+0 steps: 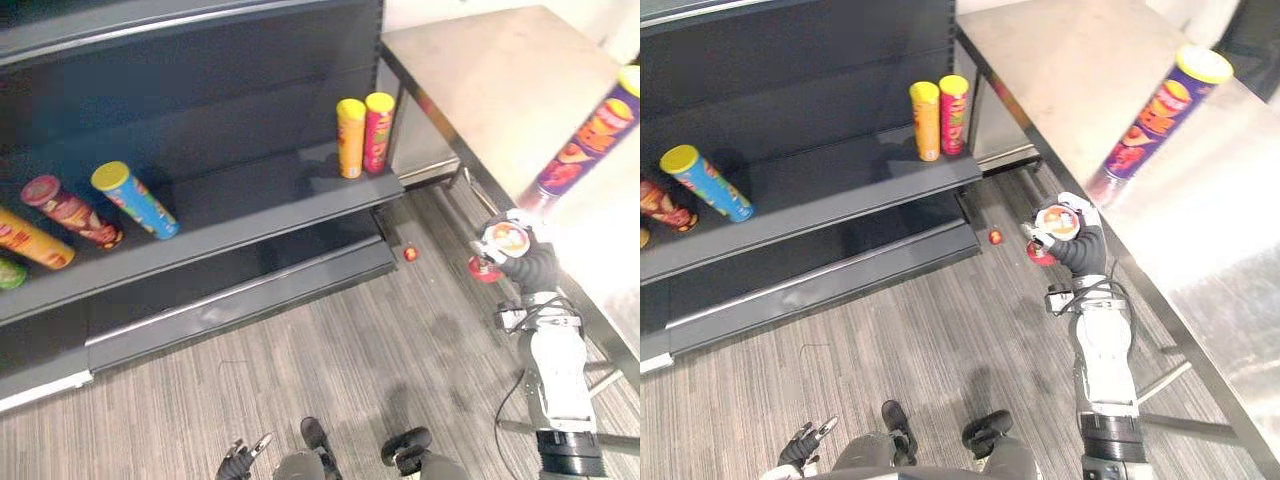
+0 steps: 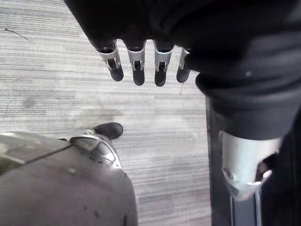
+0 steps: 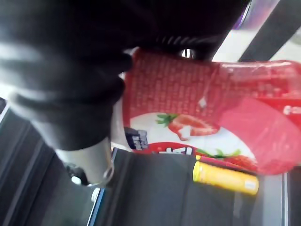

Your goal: Put the gum and the chips on the shelf.

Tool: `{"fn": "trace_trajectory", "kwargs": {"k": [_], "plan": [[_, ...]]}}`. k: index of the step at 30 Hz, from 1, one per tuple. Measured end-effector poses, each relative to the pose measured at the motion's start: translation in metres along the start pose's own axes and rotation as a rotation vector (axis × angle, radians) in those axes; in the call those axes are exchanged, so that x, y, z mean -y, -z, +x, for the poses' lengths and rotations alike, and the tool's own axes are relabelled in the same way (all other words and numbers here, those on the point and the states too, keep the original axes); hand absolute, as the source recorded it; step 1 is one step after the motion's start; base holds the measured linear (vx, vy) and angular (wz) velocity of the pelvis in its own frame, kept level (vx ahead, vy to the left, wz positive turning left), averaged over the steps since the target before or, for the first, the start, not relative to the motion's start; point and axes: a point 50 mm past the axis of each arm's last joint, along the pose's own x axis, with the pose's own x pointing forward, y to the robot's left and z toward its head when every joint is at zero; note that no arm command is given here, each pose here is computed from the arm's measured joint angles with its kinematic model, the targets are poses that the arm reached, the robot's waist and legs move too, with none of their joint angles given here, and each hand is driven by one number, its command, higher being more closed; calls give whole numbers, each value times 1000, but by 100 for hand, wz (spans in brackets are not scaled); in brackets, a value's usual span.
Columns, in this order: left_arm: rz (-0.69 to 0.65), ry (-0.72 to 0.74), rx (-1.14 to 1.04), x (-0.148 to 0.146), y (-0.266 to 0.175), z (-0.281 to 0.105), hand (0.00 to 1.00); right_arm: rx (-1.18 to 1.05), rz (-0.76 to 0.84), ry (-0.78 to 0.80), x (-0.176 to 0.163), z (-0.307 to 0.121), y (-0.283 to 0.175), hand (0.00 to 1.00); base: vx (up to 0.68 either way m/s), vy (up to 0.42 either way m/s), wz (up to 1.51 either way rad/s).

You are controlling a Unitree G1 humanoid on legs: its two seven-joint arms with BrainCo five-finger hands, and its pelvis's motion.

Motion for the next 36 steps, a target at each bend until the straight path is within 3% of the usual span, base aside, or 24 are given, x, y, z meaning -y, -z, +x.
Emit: {"fn": "trace_trajectory", "kwargs": {"k": [12, 16, 25, 36], "plan": [[58, -40, -39, -13, 8, -2, 0, -67, -11, -27, 0, -17, 10, 100, 171, -17, 124], [14, -19, -84, 1, 23, -5, 0, -55, -13, -20, 2, -16, 7, 100, 207, -231, 44], [-6, 13, -37, 13, 7, 1, 0, -81, -19, 87, 23, -33, 7, 100, 35, -71, 82], [44, 18, -49, 11, 10, 0, 0, -65, 5, 127, 22, -35, 2, 100, -7, 39, -14]]}}
